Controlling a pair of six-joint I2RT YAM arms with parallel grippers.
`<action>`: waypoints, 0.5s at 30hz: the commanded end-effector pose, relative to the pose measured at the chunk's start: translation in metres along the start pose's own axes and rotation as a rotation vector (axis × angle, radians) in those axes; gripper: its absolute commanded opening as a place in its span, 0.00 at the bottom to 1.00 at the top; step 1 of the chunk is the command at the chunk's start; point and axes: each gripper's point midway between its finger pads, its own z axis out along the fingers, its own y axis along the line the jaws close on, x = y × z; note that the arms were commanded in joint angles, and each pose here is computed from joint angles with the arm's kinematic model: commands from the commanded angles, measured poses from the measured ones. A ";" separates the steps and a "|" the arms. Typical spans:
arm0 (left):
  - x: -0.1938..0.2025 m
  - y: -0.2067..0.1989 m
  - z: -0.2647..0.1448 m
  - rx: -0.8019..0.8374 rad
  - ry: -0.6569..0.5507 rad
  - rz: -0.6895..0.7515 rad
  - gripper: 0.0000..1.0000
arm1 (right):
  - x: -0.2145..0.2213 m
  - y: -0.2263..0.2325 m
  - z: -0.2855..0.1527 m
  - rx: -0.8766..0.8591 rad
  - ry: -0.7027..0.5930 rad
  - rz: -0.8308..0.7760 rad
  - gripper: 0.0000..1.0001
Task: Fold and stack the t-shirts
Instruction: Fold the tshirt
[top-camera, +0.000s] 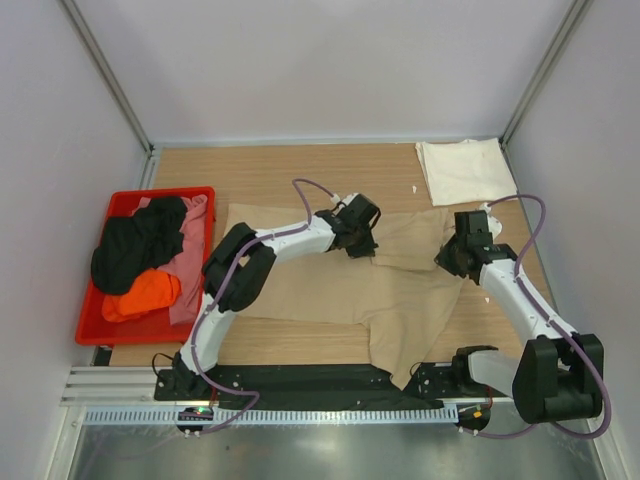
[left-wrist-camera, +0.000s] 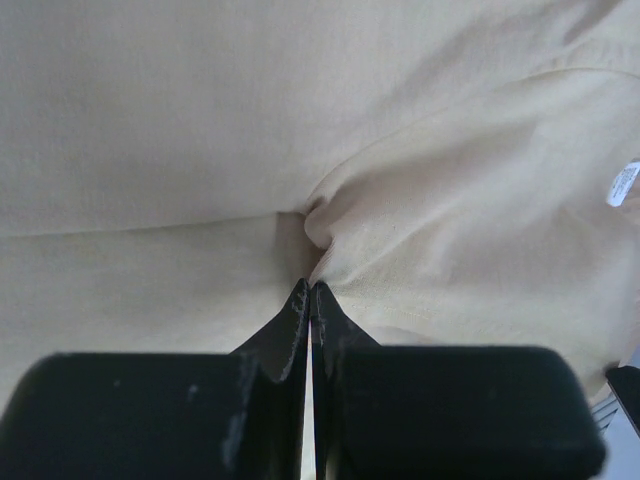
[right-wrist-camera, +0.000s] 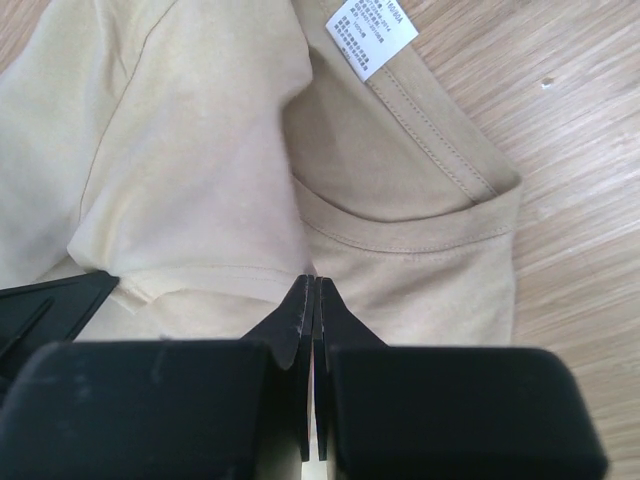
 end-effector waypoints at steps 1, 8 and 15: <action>-0.007 -0.030 -0.028 0.090 -0.030 -0.011 0.00 | -0.015 -0.002 -0.011 0.013 -0.057 -0.040 0.01; -0.006 -0.033 -0.041 0.067 -0.022 -0.021 0.00 | -0.018 0.002 -0.015 -0.008 -0.043 -0.057 0.01; 0.008 -0.020 -0.036 0.032 0.034 -0.015 0.00 | -0.004 -0.003 -0.016 -0.013 -0.001 -0.071 0.01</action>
